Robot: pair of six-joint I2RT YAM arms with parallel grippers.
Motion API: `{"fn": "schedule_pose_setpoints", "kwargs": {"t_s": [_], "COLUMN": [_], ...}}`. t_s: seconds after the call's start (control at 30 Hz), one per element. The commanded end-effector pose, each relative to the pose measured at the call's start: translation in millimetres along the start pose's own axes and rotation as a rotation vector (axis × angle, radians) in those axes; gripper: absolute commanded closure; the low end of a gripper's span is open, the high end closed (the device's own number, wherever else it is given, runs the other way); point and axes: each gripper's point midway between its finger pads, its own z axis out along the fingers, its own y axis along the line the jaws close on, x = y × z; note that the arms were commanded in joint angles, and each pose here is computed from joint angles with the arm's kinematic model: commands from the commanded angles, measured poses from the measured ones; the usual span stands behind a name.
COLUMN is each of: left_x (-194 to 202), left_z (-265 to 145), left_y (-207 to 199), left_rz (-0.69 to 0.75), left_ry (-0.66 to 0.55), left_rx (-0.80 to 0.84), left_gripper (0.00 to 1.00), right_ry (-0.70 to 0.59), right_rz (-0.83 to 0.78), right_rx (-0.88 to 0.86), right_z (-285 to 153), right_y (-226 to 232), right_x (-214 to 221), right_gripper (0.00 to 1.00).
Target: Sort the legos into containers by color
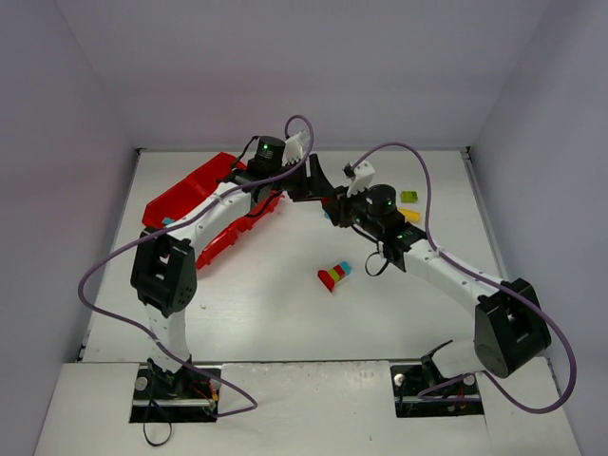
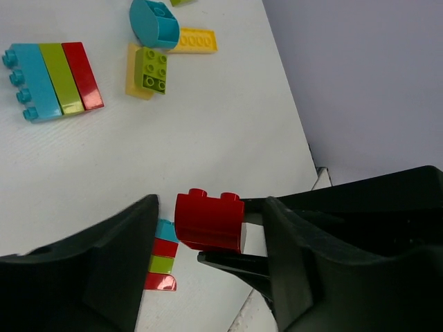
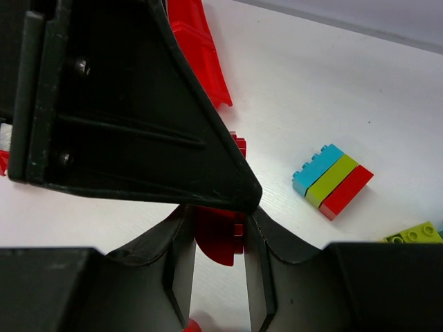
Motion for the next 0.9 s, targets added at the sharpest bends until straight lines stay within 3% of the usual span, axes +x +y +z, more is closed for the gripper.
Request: {"fn": "schedule_pose_setpoints", "kwargs": {"t_s": [0.0,0.1,0.13,0.17,0.2,0.27,0.3,0.47,0.87], "left_x": [-17.6,-18.2,-18.4,-18.9,-22.0,-26.2,-32.3,-67.3,-171.6], "left_z": [-9.9,-9.7,-10.0,-10.4,-12.1,-15.2,-19.1,-52.2,-171.3], "left_y": [-30.8,-34.2,-35.3,-34.8,-33.3,-28.4,-22.6,20.0,200.6], "left_rz": [0.054,0.057,0.061,0.062,0.066,0.06,0.062,0.072,0.158], "left_ry": [-0.053,-0.05,-0.049,-0.049,-0.056,-0.065,-0.078,-0.171,-0.476], "left_rx": [0.088,0.105,0.11,0.108,0.104,0.085,0.075,-0.046,-0.729], "left_gripper": [0.51,0.83,0.88,0.97,0.99,1.0,1.0,1.0,0.99], "right_ry": [-0.15,-0.147,-0.147,-0.139,-0.131,-0.124,-0.107,-0.071,-0.042], "right_rz": [-0.019,-0.018,-0.017,-0.018,-0.017,-0.015,-0.01,0.013,0.083], "right_rx": [-0.035,-0.025,-0.02,-0.017,-0.014,-0.006,0.001,0.045,0.222], "right_z": [0.9,1.7,2.0,2.3,3.8,5.0,5.9,3.8,-32.2], "right_y": [11.1,9.2,8.4,7.9,7.1,5.4,3.5,-9.2,-67.2], "right_x": [-49.7,-48.8,-49.2,-48.3,-46.0,-47.3,-43.2,-37.0,-24.0], "right_gripper": [0.94,0.89,0.86,0.8,0.67,0.53,0.4,0.22,0.2]}}
